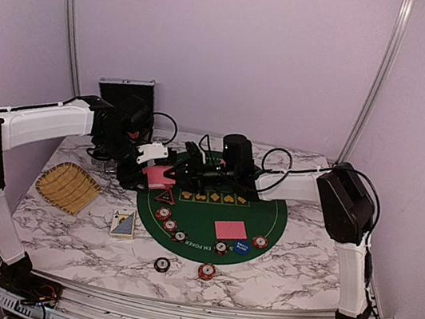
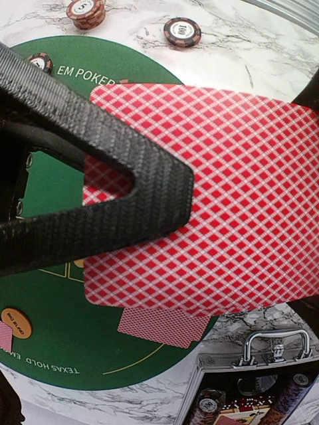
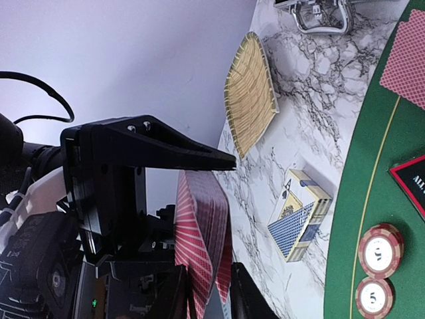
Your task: Distribute texas hold em gaming equipment
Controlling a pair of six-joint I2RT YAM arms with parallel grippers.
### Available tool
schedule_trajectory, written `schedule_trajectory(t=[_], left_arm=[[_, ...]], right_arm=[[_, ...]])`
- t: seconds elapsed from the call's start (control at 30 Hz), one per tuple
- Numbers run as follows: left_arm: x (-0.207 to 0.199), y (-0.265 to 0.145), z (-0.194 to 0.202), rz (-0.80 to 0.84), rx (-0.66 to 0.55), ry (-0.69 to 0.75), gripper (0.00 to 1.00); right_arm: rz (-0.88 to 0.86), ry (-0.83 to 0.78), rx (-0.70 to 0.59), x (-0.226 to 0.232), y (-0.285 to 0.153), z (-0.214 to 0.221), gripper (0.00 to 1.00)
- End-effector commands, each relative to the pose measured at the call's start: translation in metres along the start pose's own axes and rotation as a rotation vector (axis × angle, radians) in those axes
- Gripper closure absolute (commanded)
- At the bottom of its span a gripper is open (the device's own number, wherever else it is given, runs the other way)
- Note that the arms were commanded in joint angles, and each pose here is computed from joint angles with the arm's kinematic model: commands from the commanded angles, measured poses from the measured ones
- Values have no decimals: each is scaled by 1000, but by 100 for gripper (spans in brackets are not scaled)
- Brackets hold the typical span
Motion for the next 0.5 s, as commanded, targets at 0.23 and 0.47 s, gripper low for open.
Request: schedule_trajectory(t=[0.23,0.47], left_arm=[[2,-5,-1,-15,-9,13,100],[2,-3,0,-14,-3,12,100]], right_arm=[[-24,-43,-12,26,-19,-1,91],[-52,-45,-28,36,-27,1,99]])
Point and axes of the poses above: each gripper's point midway between its finger pads, its own y axis out along the fingers, its own x axis along the line the jaws close on, z = x × y, the point moved 5 cm from there along -y, back along the fingers, and after that the axes turned 3 degrees about y, right-handed, at the moved point
